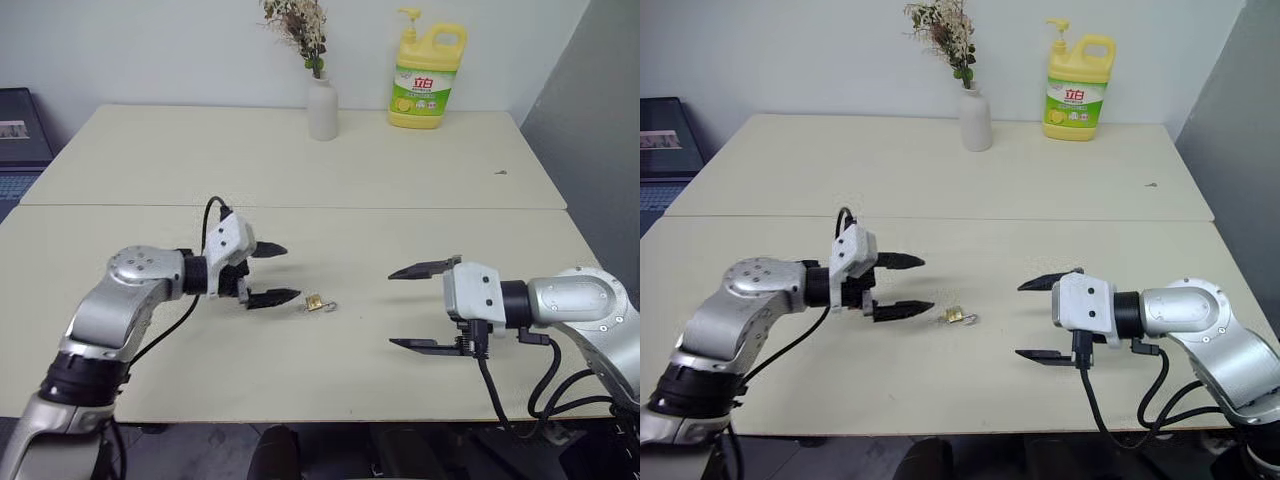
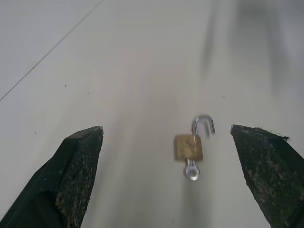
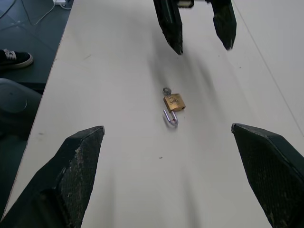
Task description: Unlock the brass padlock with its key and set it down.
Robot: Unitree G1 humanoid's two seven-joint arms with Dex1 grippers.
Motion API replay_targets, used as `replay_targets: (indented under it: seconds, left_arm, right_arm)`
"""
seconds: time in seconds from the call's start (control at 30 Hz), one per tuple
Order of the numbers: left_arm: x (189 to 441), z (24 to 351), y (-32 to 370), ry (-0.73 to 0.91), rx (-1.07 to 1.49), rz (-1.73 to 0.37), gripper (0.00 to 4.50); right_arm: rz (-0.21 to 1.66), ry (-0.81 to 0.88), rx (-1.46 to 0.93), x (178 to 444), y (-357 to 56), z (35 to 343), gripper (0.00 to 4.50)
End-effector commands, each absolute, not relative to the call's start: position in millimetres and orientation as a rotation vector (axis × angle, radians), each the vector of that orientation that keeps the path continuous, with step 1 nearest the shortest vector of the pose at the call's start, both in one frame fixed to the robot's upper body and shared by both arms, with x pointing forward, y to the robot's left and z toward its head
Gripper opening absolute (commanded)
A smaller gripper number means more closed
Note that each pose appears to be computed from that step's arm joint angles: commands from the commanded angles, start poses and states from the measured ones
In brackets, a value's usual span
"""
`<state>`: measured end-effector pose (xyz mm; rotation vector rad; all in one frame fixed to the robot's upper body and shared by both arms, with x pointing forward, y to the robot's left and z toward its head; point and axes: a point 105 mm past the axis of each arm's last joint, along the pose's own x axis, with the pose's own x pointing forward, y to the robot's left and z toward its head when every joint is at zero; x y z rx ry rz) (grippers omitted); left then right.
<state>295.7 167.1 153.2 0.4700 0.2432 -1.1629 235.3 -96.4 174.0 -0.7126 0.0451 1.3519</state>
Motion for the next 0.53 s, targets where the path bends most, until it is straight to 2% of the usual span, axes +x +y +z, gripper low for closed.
replay_targets:
  seconds: [0.03, 0.17, 0.53]
  left_arm:
    - [275.2, 171.1, 172.5, 0.206, 0.557, -1.202, 4.49]
    - [256.7, 169.1, 182.1, 0.252, 0.59, -1.201, 4.49]
    - [246.4, 166.3, 181.9, 0.271, 0.547, -1.196, 4.49]
  right_arm:
    - [1.362, 0.024, -0.735, 235.5, -95.9, 175.4, 4.5]
    - [1.364, 0.036, -0.724, 240.8, -96.8, 173.2, 4.5]
    - [1.394, 0.037, -0.705, 246.9, -96.2, 172.0, 4.5]
